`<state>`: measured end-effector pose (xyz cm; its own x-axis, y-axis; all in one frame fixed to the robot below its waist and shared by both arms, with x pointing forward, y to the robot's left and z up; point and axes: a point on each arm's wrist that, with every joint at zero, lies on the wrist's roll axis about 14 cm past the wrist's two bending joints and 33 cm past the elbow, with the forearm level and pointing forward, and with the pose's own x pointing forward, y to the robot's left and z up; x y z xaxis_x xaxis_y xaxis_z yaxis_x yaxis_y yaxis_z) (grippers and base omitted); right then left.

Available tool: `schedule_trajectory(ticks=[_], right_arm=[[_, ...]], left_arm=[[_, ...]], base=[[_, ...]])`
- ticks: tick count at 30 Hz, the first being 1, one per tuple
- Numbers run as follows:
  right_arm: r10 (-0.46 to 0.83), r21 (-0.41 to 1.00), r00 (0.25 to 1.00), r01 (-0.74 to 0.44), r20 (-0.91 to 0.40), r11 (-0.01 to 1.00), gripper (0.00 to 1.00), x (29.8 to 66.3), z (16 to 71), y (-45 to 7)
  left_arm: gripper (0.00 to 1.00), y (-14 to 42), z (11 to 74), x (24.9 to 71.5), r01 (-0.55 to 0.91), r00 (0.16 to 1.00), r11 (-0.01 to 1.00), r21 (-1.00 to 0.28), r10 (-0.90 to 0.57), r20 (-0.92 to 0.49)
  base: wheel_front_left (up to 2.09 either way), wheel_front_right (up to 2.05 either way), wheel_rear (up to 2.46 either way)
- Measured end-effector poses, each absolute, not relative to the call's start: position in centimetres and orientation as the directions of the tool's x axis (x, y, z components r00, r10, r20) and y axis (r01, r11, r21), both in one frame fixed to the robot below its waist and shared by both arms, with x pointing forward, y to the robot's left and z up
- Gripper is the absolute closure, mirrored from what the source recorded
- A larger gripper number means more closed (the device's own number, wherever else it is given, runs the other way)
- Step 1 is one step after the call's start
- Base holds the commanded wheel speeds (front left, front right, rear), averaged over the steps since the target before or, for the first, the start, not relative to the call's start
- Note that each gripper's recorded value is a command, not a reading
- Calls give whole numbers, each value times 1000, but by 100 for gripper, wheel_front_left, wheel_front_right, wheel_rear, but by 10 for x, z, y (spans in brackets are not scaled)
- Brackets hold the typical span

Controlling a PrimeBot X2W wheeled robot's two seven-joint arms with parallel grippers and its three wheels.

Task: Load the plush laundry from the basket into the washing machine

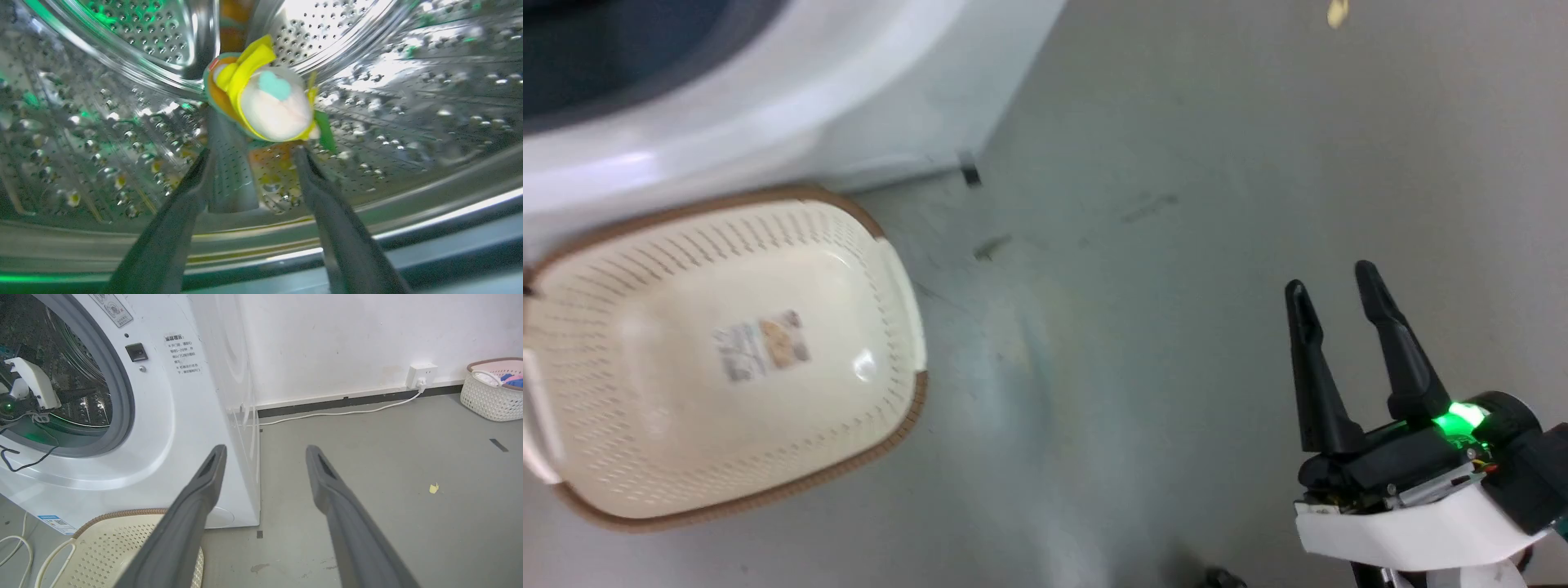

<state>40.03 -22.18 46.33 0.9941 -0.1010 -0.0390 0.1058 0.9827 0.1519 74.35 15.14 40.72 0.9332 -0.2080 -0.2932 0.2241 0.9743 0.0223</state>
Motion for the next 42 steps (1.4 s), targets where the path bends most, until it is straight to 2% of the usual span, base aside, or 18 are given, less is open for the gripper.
schedule_trajectory(ticks=[7,17,25,33,39,42], right_arm=[[-75,117,995,67,64,991,0,389,500,-217],[-21,114,976,-3,215,993,0,360,551,-199],[33,106,952,-69,303,992,0,338,578,-182],[95,92,945,-129,313,987,0,329,580,-163],[116,96,950,-150,291,984,0,328,572,-156],[121,97,949,-155,291,983,0,328,572,-154]], left_arm=[[0,131,454,689,265,946,964,-33,-267,-182],[0,116,544,588,355,934,933,-62,-352,57],[0,132,580,483,321,931,943,-85,-298,210],[0,158,559,397,184,968,975,-124,-158,195],[0,164,532,363,134,984,989,-69,-125,130],[0,165,524,354,108,989,990,-85,-98,110]], base=[[0,0,0],[0,0,0],[0,0,0],[0,0,0],[0,0,0],[0,0,0]])
